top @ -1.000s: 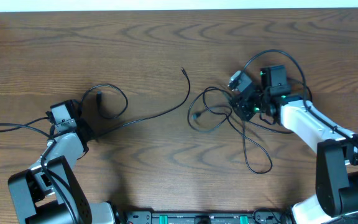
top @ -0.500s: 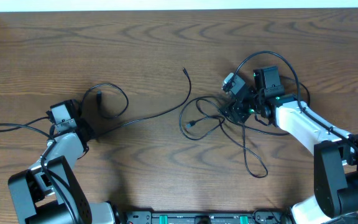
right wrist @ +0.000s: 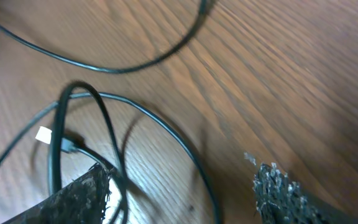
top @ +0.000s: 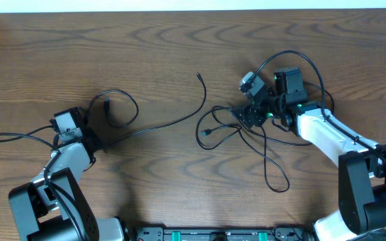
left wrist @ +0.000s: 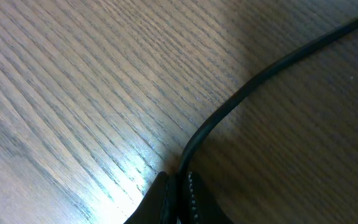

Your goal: Untangle cables

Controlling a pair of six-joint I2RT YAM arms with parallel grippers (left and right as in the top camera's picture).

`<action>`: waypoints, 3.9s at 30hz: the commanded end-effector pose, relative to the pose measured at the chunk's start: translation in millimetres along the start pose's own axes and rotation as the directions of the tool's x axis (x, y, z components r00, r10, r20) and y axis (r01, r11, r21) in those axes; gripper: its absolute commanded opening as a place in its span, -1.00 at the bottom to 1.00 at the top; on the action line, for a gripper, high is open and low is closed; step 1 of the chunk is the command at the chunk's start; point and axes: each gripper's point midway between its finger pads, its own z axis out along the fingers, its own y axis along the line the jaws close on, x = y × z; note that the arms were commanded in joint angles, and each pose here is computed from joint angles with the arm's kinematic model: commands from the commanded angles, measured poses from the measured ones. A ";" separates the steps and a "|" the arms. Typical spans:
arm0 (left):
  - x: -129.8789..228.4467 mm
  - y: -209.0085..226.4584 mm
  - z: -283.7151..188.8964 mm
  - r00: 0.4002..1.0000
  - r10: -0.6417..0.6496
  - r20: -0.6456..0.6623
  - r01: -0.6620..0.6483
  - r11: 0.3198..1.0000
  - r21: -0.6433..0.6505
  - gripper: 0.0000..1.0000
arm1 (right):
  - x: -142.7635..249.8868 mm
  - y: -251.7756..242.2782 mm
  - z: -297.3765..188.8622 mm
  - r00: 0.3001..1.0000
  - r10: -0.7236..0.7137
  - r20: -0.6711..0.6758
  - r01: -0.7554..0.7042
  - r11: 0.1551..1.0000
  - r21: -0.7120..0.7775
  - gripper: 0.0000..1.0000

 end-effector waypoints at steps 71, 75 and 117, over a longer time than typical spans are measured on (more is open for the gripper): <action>63.6 -15.8 13.0 0.979 0.042 -0.199 -0.021 0.994 0.109 -0.85 | 107.1 67.3 -30.1 0.751 0.436 -0.496 -0.470 0.880 0.062 -0.40; 63.2 -19.5 12.7 0.979 0.042 -0.199 -0.016 0.992 0.129 -0.85 | 103.6 79.8 -23.5 0.770 0.388 -0.506 -0.433 0.901 0.033 -0.80; 62.3 -19.9 12.8 0.980 0.041 -0.195 -0.015 0.991 0.130 -0.85 | 219.8 -138.2 -68.5 0.627 0.737 -0.254 -0.369 0.567 0.736 -0.98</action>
